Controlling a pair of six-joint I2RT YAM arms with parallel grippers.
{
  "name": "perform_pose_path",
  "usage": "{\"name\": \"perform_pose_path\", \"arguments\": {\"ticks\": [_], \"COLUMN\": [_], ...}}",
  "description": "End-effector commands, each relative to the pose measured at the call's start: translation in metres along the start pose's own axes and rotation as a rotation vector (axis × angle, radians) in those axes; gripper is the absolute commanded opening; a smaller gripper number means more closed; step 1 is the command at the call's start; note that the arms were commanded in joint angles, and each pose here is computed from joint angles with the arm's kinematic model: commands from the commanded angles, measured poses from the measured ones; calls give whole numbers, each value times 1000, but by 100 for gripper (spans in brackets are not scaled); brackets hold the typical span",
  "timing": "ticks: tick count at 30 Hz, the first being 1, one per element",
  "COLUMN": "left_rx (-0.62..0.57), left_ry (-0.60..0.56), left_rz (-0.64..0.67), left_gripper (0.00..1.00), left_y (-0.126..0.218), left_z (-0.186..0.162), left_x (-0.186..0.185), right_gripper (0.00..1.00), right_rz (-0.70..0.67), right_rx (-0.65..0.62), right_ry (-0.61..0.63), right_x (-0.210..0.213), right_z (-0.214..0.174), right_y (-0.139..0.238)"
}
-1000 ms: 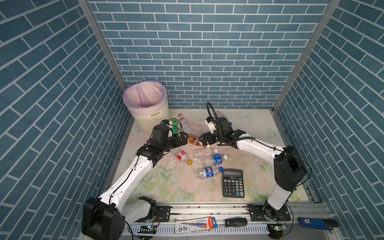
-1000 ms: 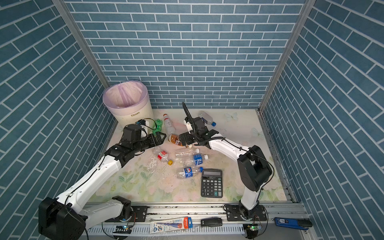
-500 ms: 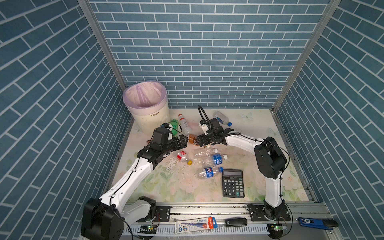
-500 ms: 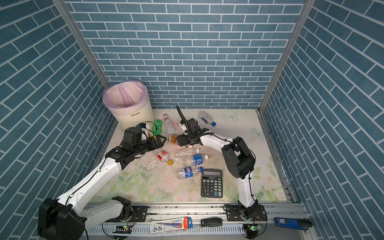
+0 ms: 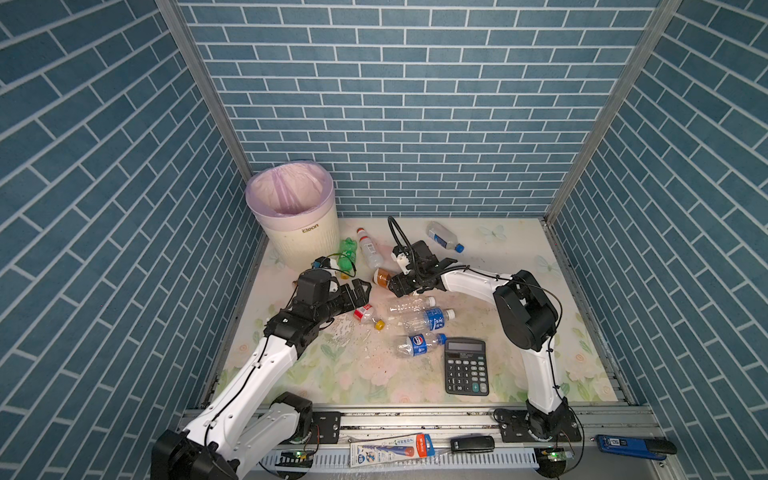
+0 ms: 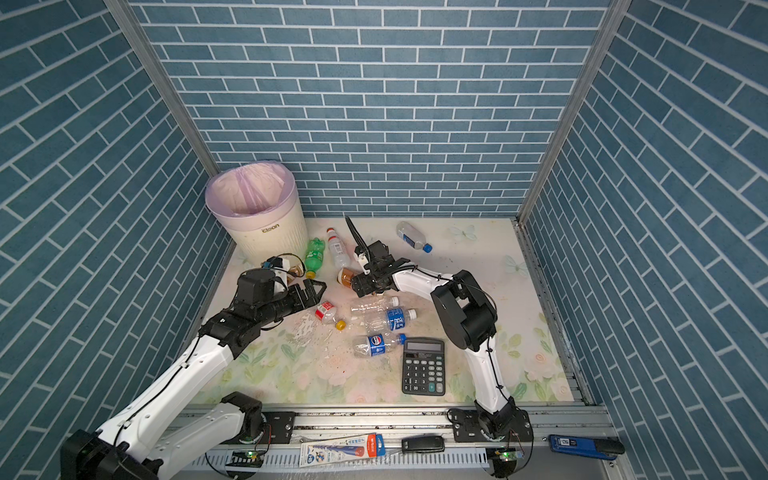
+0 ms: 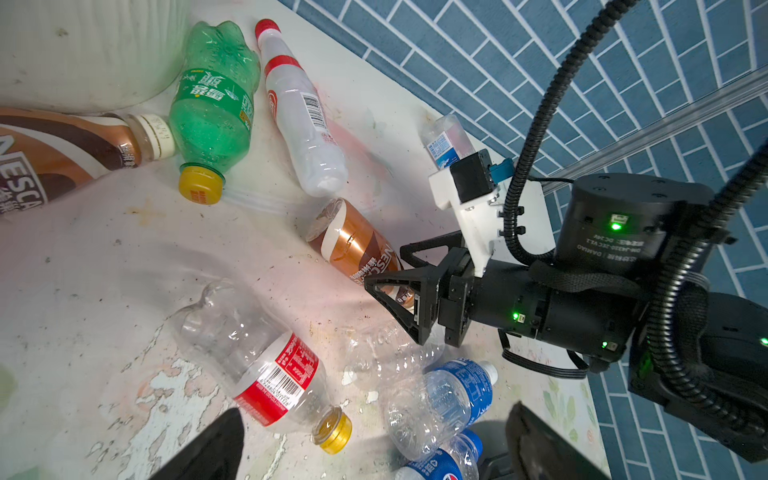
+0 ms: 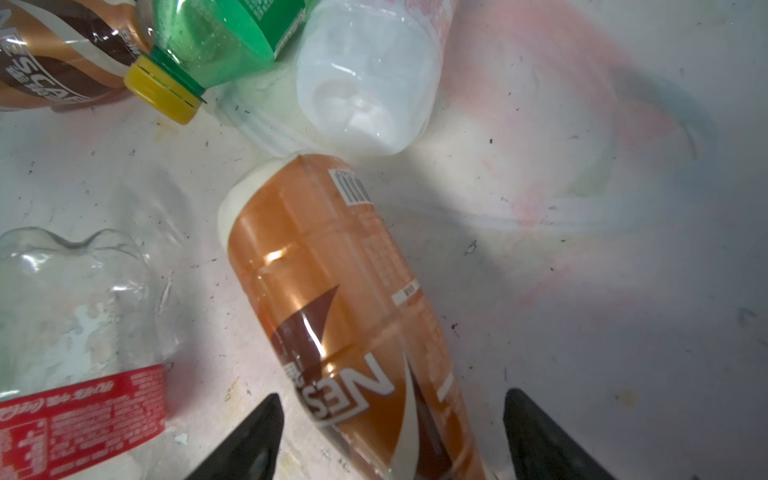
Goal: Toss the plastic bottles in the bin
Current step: 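Lower the right gripper and close it on the brown Nescafe bottle, then lift the Nescafe bottle with right gripper while left gripper reaches its bottom end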
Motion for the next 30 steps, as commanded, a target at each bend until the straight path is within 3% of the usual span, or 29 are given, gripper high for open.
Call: {"name": "perform_pose_path", "arguments": {"ticks": [1, 11, 21, 30], "left_rx": [11, 21, 20, 17], "left_ry": [13, 35, 33, 40], "left_rz": [13, -7, 12, 25], "left_gripper": [99, 99, 99, 99], "left_y": [2, -2, 2, 6], "left_z": [-7, -16, -20, -22], "left_x": [3, 4, 8, 10], "right_gripper": [82, 74, 59, 52], "right_rz": [22, -38, -65, -100], "right_rx": [-9, 38, 27, 0], "right_ry": [57, 92, 115, 148], "right_x": [12, 3, -2, -5], "right_z": [10, -3, -3, 4], "right_y": [-4, -25, -25, -17]}}
Point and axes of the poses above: each gripper's point midway between its finger pads, its own y axis back along the fingers, its own x axis along the line the jaws close on, z = x × y, the point moved 3 cm from there along y, back along the fingers, and after that the axes turned 15 degrees about -y, right-handed, at the moved point
